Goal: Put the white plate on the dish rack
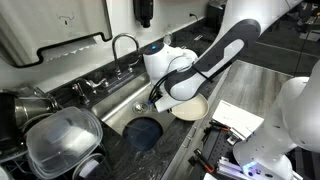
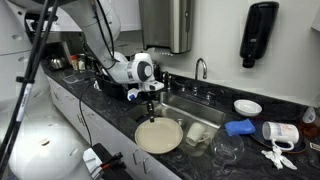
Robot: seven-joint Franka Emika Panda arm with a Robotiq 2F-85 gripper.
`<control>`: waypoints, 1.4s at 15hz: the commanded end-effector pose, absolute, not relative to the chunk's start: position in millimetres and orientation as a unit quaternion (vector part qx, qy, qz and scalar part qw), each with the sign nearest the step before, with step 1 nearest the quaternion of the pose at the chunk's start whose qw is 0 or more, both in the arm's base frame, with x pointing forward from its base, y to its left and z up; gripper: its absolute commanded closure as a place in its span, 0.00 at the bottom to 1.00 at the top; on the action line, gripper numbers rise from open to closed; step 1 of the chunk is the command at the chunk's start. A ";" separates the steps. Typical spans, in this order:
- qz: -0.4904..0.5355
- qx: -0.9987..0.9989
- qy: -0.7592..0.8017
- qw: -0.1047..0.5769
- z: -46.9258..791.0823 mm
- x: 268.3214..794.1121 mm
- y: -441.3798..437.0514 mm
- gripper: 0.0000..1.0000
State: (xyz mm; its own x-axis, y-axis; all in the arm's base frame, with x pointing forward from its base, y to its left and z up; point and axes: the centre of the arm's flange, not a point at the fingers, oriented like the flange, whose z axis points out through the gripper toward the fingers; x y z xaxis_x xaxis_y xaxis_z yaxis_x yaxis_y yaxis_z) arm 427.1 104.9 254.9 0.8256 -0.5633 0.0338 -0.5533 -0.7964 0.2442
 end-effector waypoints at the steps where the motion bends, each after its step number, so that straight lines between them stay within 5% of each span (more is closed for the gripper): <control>1: -0.036 0.939 -0.306 0.154 260.9 435.5 118.9 1.00; 8: -0.041 0.936 -0.314 0.154 293.6 430.1 131.8 0.99; 21: 0.067 0.932 -0.299 -0.193 399.2 413.7 77.0 0.99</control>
